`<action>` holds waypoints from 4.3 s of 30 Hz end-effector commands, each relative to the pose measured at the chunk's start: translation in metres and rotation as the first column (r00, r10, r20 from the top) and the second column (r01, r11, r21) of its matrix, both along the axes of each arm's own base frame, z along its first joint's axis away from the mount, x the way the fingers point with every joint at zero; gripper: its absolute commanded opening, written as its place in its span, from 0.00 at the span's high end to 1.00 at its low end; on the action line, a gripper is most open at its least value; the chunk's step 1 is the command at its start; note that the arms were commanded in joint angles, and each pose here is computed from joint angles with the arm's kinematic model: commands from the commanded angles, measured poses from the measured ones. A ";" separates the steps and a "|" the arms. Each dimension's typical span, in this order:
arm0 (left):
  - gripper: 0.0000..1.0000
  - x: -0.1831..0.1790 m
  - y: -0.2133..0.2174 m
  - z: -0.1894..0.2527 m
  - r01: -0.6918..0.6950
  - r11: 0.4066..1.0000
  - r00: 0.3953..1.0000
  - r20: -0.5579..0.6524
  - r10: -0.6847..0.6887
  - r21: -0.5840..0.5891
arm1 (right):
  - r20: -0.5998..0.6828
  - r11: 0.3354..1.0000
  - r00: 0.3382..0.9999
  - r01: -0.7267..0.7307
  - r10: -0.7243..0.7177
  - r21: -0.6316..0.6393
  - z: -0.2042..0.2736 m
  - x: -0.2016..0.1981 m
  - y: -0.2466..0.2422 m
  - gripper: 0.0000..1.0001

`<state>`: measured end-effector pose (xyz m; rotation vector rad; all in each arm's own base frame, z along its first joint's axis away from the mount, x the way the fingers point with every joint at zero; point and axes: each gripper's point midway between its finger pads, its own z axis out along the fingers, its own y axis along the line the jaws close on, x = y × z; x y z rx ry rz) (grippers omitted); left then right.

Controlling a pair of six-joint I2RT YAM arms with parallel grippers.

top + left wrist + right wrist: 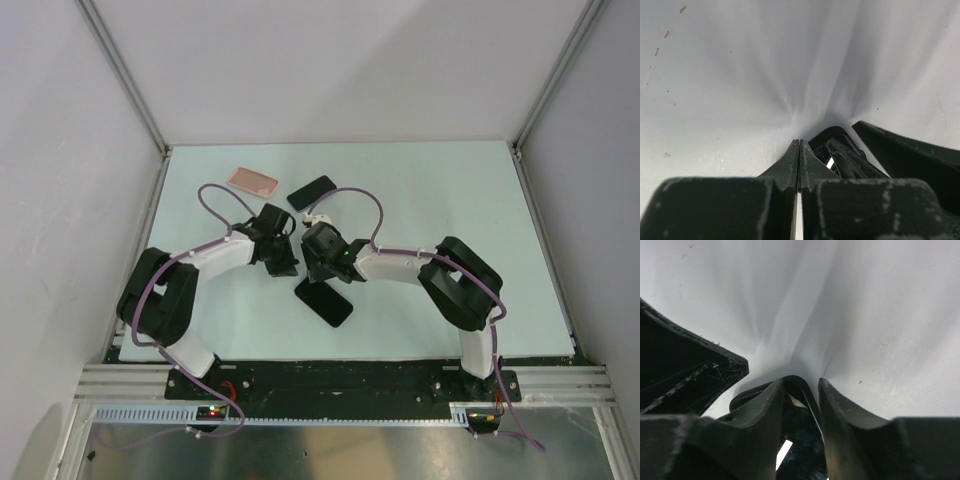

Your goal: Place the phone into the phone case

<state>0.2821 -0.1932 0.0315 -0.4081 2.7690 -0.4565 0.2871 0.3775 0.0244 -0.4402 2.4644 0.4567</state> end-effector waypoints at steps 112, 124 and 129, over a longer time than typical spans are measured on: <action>0.93 0.027 0.028 0.071 -0.040 0.997 0.983 0.175 0.052 -0.071 | 0.056 0.775 0.801 0.593 -0.596 -0.219 0.022 0.124 -0.286 0.14; 0.60 0.107 0.032 0.101 -0.131 0.991 0.953 0.270 0.137 -0.038 | 0.125 0.797 0.802 0.597 -0.585 -0.098 0.108 0.122 -0.275 0.01; 0.57 0.161 0.050 0.094 -0.220 0.975 0.938 0.269 0.218 -0.023 | 0.134 0.830 0.828 0.555 -0.544 -0.057 0.128 0.111 -0.256 0.01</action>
